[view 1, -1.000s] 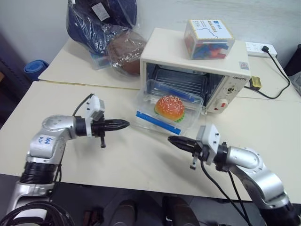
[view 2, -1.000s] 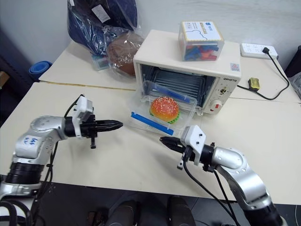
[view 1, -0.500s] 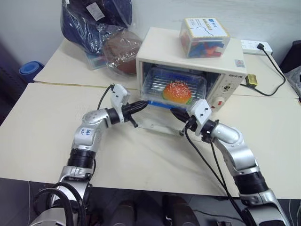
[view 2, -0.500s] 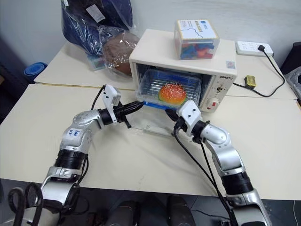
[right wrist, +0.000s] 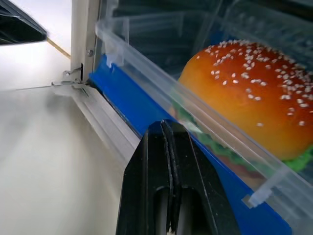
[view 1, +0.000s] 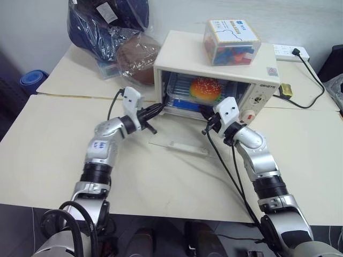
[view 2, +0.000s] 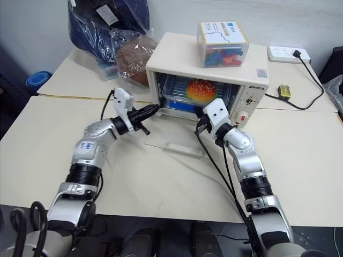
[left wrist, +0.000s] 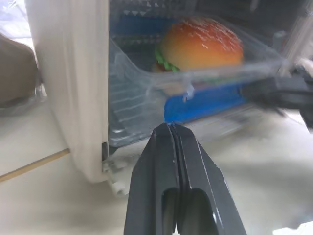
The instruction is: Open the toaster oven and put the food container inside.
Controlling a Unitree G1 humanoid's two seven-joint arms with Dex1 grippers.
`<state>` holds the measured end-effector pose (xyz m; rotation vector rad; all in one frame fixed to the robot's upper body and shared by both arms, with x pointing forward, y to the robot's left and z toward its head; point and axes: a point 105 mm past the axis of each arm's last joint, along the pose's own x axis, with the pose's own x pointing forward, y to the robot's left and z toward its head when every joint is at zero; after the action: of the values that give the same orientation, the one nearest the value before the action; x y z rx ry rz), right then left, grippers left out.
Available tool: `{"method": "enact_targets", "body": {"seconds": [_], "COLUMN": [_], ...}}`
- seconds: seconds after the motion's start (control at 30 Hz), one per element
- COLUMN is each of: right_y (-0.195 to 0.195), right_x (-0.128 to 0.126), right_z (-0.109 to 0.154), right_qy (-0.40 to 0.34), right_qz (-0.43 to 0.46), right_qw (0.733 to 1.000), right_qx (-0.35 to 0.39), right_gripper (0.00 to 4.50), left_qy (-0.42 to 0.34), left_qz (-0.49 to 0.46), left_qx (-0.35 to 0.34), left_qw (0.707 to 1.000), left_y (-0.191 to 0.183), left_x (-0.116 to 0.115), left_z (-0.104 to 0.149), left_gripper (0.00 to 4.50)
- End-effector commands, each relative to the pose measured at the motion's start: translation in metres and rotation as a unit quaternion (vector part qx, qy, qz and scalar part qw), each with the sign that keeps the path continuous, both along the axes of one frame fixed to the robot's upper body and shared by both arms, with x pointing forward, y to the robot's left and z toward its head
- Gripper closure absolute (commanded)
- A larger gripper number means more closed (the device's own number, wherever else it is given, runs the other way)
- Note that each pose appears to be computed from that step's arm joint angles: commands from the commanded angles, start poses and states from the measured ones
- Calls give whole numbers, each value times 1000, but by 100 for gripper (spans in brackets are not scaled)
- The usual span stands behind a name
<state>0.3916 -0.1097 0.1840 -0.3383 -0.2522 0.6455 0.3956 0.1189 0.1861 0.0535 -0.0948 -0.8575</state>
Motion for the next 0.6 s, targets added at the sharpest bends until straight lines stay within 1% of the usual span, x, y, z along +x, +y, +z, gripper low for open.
{"method": "enact_targets", "body": {"seconds": [0.03,0.1,0.17,0.2,0.23,0.3,0.37,0.4,0.43,0.5,0.53,0.6], "right_y": [-11,-24,-47,-54,-61,-85,-114,-128,-142,-154,-156,-158], "right_x": [-32,-52,-65,-69,-71,-73,-77,-79,-82,-90,-92,-95], "right_z": [28,27,17,14,11,-4,-22,-31,-45,-65,-74,-88], "right_qy": [-17,2,27,35,42,66,84,93,111,132,148,172], "right_qz": [59,81,74,71,68,41,21,10,4,18,26,36], "right_qw": [998,997,997,997,997,995,991,989,985,978,974,969], "right_qx": [17,11,-11,-18,-24,-55,-98,-115,-132,-162,-168,-172], "right_gripper": [450,450,450,450,450,450,450,450,450,450,450,450], "left_qy": [-34,-30,-32,-31,-32,-7,-34,-40,-41,-60,-80,-97], "left_qz": [-75,-118,-156,-165,-174,-184,-211,-220,-233,-252,-267,-271], "left_qx": [18,46,92,107,113,119,148,160,165,168,152,132], "left_qw": [996,991,983,980,978,976,966,962,957,951,948,949], "left_y": [27,41,56,60,63,74,80,81,80,76,72,69], "left_x": [-33,-58,-83,-90,-96,-107,-120,-124,-127,-130,-133,-133], "left_z": [24,25,21,19,18,15,16,17,17,18,21,23], "left_gripper": [432,389,327,299,266,206,147,110,82,14,2,2]}}
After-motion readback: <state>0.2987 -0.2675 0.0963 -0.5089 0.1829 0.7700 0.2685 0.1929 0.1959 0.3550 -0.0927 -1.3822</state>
